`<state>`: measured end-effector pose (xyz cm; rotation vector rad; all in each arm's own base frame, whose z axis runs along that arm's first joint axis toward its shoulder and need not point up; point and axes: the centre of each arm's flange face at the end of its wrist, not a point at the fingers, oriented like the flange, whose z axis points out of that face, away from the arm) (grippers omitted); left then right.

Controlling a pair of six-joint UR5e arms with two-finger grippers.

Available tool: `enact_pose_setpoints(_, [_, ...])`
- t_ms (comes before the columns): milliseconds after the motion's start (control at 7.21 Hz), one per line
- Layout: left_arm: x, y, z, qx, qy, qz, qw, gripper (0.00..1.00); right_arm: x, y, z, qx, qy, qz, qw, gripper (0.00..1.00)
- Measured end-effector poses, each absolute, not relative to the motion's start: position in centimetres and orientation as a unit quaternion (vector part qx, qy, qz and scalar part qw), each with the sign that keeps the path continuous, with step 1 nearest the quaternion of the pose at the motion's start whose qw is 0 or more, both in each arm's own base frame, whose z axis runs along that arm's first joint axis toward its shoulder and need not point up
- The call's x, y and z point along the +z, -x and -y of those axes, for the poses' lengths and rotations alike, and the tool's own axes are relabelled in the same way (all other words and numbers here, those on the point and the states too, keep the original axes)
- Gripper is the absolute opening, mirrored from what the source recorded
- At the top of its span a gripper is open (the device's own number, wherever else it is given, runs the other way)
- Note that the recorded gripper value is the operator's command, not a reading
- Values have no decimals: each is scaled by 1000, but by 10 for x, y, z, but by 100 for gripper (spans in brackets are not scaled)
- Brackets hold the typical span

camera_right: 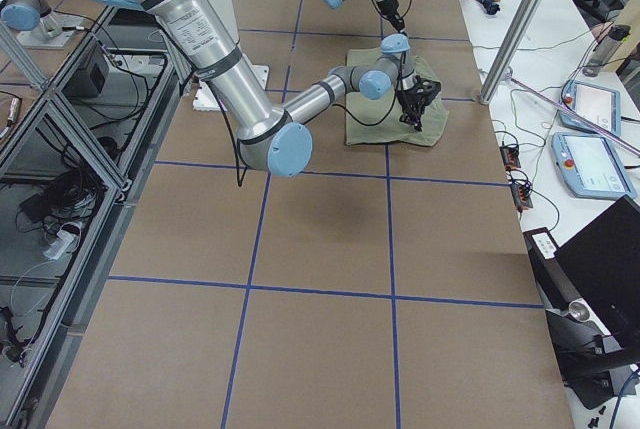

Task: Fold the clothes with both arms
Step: 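Lift the hem with both grippers and fold it toward the collar, then release the hem and move the right gripper to the folded shirt's near corner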

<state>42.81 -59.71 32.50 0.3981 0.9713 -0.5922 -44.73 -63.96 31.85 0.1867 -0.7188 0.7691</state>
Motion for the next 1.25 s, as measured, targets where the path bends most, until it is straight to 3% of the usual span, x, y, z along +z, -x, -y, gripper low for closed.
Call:
enact_pose_setpoints(416, [334,-446,621,-289,-200,-444,824,0,333,459,662,364,-94,338,863,0])
enact_pose_setpoints(555, [338,-447,623,-290,-201,-444,824,2,334,458,666,365,-96,338,862,18])
enact_pose_setpoints(694, [341,-448,624,-290,-202,-443,824,44,333,456,668,367,-96,339,861,35])
enact_pose_setpoints(833, [344,-448,624,-289,-202,-443,824,60,332,456,669,367,-98,342,860,43])
enact_pose_setpoints(1249, [344,-442,624,-286,-211,-461,813,64,317,447,660,363,-105,397,836,54])
